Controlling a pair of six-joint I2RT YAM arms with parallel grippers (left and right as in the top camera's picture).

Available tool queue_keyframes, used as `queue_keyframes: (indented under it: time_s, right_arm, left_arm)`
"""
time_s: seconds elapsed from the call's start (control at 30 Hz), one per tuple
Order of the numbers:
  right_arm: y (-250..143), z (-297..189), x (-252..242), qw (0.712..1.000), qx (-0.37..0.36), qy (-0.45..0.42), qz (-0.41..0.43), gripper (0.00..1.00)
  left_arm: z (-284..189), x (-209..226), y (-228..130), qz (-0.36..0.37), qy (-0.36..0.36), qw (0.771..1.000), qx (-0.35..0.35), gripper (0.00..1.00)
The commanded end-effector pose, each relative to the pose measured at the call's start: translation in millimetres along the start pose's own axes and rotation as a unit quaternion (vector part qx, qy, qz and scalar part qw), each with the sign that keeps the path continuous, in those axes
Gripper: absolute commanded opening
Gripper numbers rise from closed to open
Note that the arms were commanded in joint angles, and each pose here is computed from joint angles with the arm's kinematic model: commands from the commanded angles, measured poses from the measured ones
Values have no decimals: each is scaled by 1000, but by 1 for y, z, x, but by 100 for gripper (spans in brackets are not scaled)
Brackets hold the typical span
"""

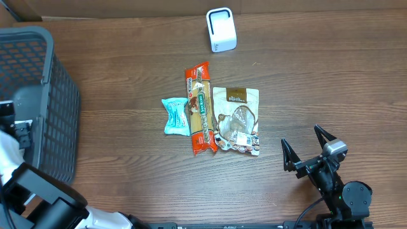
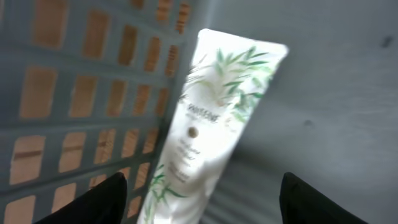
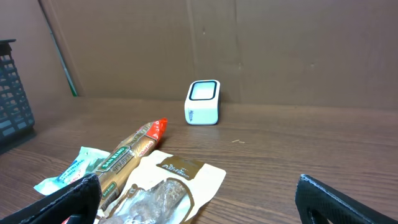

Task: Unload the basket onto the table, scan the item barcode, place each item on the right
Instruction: 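Reach the left gripper into the basket and grasp the white bamboo-print tube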

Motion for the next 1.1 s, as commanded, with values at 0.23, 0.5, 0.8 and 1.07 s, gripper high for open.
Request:
queue_keyframes:
  time_s: [0.23,0.5,0.8,1.07]
  right_arm:
    - [-2,0,1,1000,-1,3,2,100]
    - [-2,0,1,1000,-1,3,2,100]
    - [-2,0,1,1000,-1,3,2,100]
    - [-2,0,1,1000,-1,3,2,100]
  left_arm:
    - [55,-16,-38,10,-63,997,45,74]
    - [88,-22,-59,18,-54,995,87,75]
    - [93,-33,-57,21,-62,994,89,10]
    - [76,-59,-31,42,-71,994,69,4]
Point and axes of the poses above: each gripper's point midway between its finger pads, its own z axis out along the fingers, its own x axis along the line the jaws close on, y = z × x, the point moved 1 cm from there along -z, back along the fingers, and after that the axes turned 5 degrees about -z, right-handed, at the moved point
